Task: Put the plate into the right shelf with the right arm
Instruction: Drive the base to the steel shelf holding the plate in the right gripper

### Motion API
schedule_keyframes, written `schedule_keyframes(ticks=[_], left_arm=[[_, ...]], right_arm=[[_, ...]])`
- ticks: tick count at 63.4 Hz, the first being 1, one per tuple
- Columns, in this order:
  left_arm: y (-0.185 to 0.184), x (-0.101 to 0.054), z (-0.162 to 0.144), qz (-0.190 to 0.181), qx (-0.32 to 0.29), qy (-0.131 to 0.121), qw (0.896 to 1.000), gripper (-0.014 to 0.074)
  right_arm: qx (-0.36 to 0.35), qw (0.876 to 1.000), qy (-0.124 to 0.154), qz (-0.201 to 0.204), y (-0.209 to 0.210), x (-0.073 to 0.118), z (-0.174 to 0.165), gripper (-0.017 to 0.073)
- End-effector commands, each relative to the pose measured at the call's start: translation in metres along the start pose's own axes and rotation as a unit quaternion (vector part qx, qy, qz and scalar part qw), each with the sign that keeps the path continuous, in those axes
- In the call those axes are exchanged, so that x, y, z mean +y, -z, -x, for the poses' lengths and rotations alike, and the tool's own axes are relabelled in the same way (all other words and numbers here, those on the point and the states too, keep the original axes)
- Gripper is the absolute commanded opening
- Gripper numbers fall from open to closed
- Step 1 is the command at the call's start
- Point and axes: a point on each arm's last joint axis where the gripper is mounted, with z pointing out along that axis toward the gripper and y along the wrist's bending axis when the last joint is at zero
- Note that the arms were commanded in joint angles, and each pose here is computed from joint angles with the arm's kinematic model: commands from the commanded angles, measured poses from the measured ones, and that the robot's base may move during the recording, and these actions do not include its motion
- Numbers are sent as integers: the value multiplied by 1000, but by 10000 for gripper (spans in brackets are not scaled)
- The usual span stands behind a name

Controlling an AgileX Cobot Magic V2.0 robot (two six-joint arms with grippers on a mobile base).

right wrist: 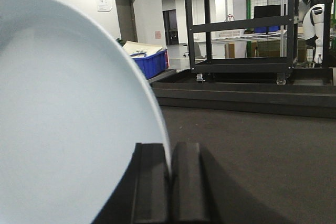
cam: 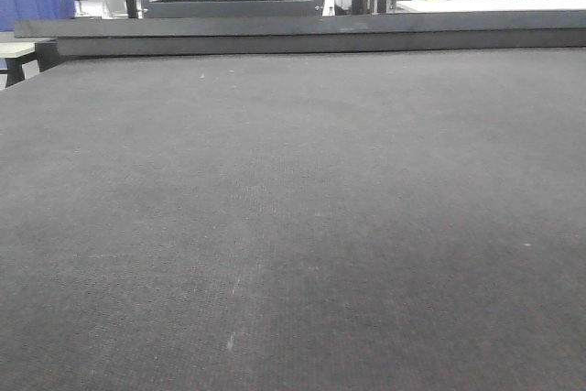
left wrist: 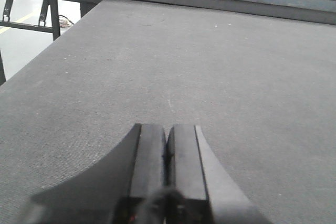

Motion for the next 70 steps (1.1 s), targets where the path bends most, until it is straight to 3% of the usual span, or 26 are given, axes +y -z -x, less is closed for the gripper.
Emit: schedule_keyframes(ticks=[1,70], left_arm=[[0,-1,4,-7,-39,4,999,-47],[0,-1,4,-7,-39,4,999,-47]], right_arm=[[-61,998,4,9,1,3,18,56],[-61,998,4,9,1,3,18,56]])
